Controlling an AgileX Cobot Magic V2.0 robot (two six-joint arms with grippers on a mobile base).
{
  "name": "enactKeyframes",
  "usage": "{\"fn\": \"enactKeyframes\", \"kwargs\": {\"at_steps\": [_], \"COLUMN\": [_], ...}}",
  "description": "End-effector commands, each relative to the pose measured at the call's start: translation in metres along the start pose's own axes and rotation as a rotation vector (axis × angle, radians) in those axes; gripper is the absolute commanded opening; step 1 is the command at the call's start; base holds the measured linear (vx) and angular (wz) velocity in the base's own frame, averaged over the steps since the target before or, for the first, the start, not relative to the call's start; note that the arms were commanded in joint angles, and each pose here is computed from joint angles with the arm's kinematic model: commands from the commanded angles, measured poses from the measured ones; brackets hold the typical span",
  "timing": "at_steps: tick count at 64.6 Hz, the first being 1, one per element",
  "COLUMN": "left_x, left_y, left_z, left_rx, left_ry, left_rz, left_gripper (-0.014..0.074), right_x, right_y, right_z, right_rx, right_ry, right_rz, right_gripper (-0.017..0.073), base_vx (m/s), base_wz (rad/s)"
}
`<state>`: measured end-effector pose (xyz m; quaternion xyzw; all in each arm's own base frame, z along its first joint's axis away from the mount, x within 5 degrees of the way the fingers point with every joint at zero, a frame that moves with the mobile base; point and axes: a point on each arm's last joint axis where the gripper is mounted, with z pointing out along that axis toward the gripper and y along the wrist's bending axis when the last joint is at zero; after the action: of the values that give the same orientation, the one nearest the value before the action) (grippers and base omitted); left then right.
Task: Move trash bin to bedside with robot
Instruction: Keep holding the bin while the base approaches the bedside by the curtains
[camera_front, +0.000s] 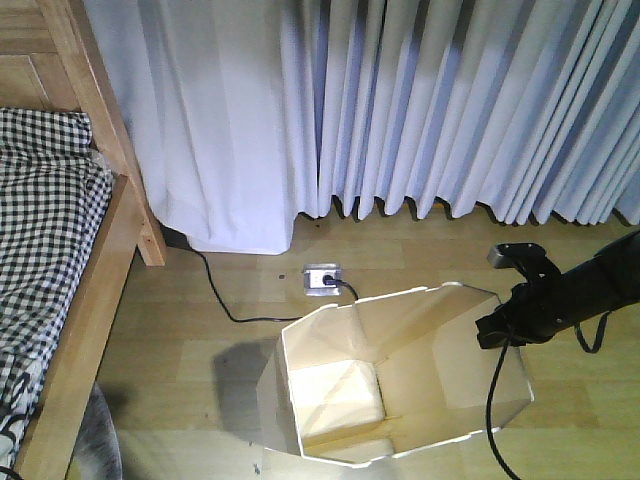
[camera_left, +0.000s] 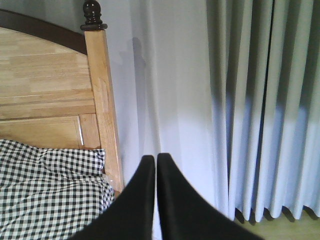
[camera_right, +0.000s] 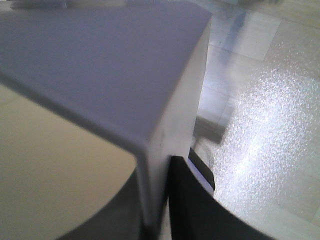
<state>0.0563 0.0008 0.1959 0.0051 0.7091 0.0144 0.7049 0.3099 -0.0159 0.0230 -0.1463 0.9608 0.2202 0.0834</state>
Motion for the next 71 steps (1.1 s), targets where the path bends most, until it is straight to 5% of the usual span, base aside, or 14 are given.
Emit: {"fn": "enactKeyframes", "kwargs": {"at_steps": [1, 71], "left_x": [-0.0031, -0.0031], "left_y": [-0.0005, -0.0005], "left_z": [-0.0003, -0.0003], "left_rx": [0.007, 0.007], "left_ry": [-0.069, -0.069], "left_rz": [-0.023, -0.023], "left_gripper": [-0.0006, -0.0006], "right_x": [-0.0146, -0.0146], "right_y": [0.0207, 0.0207], "right_z": [-0.0224, -0.0224], "right_rx": [-0.155, -0.155], "right_ry": [-0.075, -0.075], "right_rz": [0.018, 0.018], "right_gripper": [-0.0005, -0.0005], "base_vx": [0.17, 0.14], "base_wz": [0.01, 0.01]}}
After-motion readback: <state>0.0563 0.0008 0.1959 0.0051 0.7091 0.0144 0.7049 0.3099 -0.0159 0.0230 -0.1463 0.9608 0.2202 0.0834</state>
